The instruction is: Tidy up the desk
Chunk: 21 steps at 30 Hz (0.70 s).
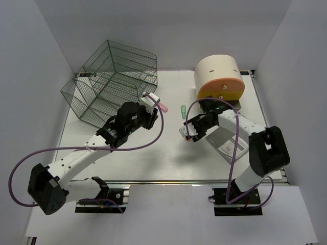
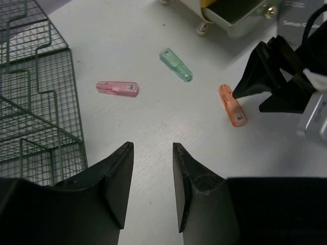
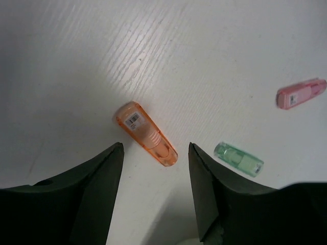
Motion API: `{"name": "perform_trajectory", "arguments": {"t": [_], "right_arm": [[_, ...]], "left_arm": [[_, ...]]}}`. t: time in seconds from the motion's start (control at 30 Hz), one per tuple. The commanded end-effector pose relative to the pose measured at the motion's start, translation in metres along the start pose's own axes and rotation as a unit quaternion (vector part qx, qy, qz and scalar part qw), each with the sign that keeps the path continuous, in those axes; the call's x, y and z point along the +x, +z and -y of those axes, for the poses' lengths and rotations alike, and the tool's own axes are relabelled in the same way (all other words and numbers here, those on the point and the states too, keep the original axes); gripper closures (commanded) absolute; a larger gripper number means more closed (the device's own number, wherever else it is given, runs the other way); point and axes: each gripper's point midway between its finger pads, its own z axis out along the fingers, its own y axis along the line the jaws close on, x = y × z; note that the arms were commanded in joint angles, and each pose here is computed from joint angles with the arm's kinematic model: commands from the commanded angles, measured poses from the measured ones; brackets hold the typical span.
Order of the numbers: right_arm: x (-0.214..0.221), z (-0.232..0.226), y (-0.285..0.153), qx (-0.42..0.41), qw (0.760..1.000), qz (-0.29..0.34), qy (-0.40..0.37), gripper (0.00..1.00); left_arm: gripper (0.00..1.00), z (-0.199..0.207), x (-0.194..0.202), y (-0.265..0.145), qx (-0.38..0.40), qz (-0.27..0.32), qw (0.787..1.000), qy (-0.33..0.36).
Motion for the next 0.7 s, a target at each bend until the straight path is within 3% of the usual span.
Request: {"name": "perform_trajectory", "arguments": {"t": [0.0,0.4,0.67], "right_arm": [[0.016,-0.001,0.011,-0.062,0.991,-0.063,-0.105,0.41],[0.045,-0.022,0.045,-0.165,0.961,-0.139,-0.171,0.42],[0.055,-0.05,0.057,-0.233,0.952,-0.134,-0.146,0.54]], "left_arm": [[0.53,-0.017,-0.003,-0.003,-0.047,-0.004,0.999,-0.001],[0.53,-0.022,0.001,0.0,-0.062,-0.016,0.998,-0.002],[0.52,-0.021,0.002,0.001,-0.059,-0.017,0.998,-0.003]]}}
